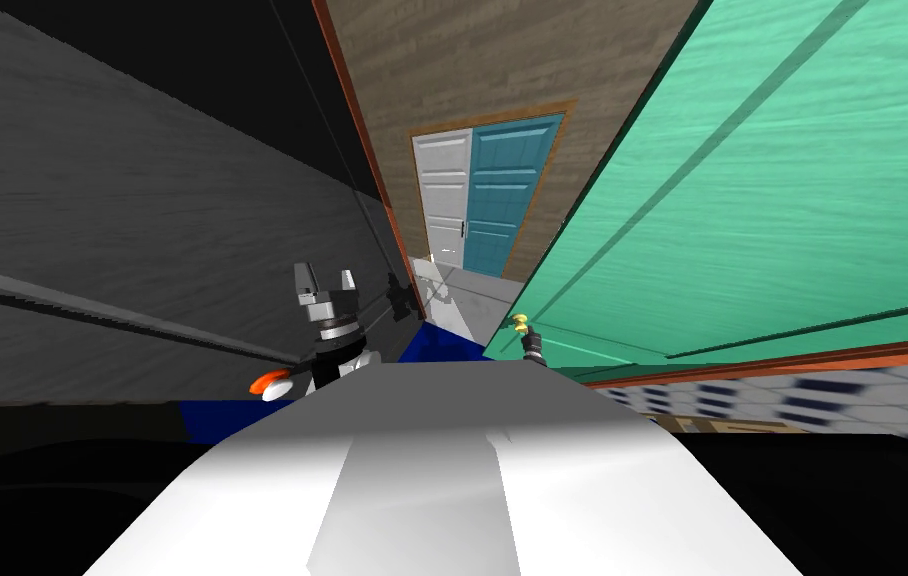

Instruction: Pull the door open

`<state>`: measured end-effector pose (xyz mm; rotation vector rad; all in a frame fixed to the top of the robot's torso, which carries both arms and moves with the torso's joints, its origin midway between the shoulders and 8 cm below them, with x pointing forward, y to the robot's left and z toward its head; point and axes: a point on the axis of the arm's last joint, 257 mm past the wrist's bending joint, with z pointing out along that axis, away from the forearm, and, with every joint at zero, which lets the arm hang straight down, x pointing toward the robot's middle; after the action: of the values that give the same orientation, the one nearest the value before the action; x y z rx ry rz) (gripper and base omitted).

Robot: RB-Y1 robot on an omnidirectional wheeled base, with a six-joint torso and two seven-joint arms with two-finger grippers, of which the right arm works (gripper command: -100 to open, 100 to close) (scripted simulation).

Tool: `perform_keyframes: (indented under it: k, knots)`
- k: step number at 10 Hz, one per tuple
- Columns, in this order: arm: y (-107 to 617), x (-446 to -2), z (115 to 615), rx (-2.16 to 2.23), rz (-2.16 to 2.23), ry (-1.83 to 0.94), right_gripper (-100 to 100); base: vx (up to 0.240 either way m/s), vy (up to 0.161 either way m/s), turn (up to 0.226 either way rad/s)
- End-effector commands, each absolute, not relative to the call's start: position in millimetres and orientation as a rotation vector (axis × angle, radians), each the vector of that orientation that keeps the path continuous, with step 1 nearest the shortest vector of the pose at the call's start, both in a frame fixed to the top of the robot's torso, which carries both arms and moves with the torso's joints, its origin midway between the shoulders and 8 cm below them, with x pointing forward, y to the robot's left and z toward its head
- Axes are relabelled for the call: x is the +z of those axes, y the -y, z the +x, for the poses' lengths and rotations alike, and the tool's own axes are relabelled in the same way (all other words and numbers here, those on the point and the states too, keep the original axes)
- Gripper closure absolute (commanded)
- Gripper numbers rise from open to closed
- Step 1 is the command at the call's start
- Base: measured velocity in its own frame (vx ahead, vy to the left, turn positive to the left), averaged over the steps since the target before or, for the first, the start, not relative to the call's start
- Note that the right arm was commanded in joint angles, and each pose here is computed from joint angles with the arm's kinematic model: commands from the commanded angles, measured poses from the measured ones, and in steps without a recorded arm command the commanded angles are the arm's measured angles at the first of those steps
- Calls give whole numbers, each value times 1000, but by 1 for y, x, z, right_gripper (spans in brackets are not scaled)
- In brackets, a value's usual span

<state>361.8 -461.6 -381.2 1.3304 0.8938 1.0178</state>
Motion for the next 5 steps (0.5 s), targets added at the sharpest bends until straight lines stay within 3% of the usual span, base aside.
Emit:
perform_keyframes:
  k: [1,5]
  knots:
    - [456,-377,373,1089,1355,-840,100,-86,-15,138]
    - [459,-377,376,1171,1428,-752,100,-57,-13,60]
